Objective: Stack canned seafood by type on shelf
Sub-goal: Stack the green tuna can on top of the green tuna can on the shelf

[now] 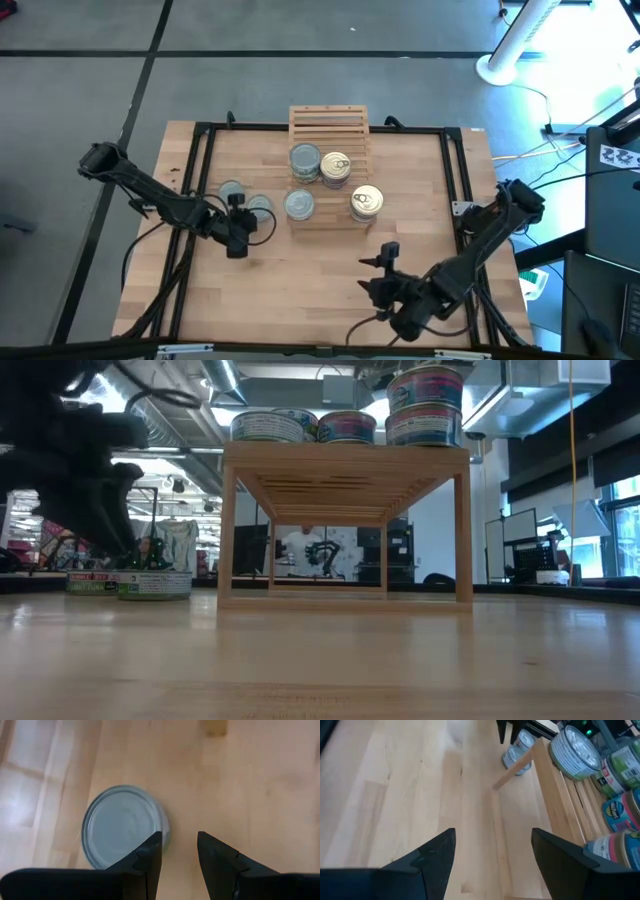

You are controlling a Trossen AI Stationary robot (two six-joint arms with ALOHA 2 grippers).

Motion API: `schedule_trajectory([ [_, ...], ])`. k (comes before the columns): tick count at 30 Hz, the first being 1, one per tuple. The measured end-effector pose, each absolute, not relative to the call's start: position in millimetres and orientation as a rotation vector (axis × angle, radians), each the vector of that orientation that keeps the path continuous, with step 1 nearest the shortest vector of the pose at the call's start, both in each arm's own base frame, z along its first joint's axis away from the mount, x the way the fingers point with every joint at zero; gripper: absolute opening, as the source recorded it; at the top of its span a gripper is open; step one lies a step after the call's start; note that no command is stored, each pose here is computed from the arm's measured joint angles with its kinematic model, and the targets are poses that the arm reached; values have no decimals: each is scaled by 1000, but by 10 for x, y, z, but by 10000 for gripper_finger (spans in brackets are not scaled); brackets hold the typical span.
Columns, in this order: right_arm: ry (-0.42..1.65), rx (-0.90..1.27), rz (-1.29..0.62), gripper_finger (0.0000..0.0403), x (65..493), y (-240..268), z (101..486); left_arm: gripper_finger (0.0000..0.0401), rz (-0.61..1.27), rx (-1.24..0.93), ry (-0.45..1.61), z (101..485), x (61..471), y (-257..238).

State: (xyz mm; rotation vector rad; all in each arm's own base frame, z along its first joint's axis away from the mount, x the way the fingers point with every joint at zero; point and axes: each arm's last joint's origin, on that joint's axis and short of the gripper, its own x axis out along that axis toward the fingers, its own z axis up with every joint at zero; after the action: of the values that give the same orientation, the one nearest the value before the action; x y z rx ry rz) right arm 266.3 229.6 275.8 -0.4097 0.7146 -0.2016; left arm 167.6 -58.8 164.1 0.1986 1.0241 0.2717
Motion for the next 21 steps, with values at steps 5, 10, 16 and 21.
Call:
schedule_trajectory([
  [5,737,-417,-237,262,2793,2232,2661,120,283,212,1037,1545,1626,-563],
  [10,749,-370,-220,262,2929,2142,2653,120,326,236,1002,1486,1609,-540],
  [16,727,-365,-185,262,3058,2073,2684,120,349,241,975,1448,1611,-515],
  [21,698,-391,-178,262,3142,2019,2713,120,371,247,986,1447,1630,-455],
])
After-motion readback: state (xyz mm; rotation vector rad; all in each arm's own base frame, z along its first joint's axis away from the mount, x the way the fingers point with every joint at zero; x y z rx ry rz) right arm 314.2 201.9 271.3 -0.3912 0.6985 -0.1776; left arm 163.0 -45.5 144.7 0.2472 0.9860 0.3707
